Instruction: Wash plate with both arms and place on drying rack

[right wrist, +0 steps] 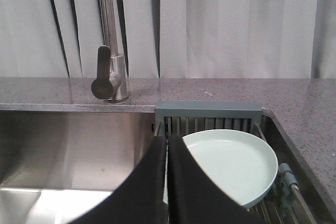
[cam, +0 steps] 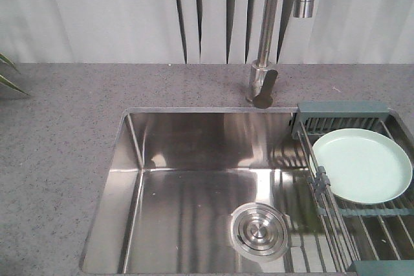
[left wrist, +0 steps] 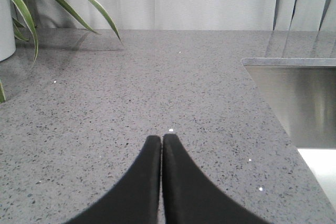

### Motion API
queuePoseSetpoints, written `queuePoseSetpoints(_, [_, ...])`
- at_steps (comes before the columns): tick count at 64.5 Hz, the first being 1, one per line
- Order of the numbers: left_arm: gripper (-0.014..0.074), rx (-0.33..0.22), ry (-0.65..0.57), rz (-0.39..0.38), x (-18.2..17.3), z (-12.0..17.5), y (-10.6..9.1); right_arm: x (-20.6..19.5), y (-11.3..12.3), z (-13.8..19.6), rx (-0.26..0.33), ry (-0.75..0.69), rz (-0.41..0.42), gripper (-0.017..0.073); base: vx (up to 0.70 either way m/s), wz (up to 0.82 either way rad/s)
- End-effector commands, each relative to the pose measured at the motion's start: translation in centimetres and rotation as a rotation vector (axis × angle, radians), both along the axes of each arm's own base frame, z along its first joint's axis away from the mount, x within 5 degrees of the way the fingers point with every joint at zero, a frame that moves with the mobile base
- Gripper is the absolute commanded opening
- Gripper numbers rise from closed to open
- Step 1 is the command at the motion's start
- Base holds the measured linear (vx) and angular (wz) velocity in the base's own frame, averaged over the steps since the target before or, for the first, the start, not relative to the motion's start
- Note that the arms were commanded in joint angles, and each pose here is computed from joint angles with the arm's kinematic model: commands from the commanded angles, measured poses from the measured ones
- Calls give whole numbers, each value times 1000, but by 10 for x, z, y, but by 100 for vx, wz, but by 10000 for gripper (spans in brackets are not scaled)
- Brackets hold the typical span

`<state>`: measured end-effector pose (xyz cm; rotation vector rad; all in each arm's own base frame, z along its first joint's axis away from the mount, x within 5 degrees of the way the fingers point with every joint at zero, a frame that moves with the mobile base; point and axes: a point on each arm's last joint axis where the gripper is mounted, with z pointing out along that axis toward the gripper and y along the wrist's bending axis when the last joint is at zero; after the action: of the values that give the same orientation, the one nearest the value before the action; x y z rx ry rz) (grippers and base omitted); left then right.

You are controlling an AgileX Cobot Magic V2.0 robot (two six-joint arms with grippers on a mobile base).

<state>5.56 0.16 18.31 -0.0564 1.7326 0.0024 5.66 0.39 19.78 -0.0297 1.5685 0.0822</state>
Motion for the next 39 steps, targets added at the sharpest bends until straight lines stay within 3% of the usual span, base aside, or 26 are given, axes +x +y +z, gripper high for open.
queuePoseSetpoints(1, [-7, -4, -119, 5, -1, 17, 0, -1, 1, 7, 2, -82, 6, -1, 0, 0])
queuePoseSetpoints(39, [-7, -4, -119, 5, -1, 17, 0, -1, 1, 7, 2, -80, 6, -1, 0, 0])
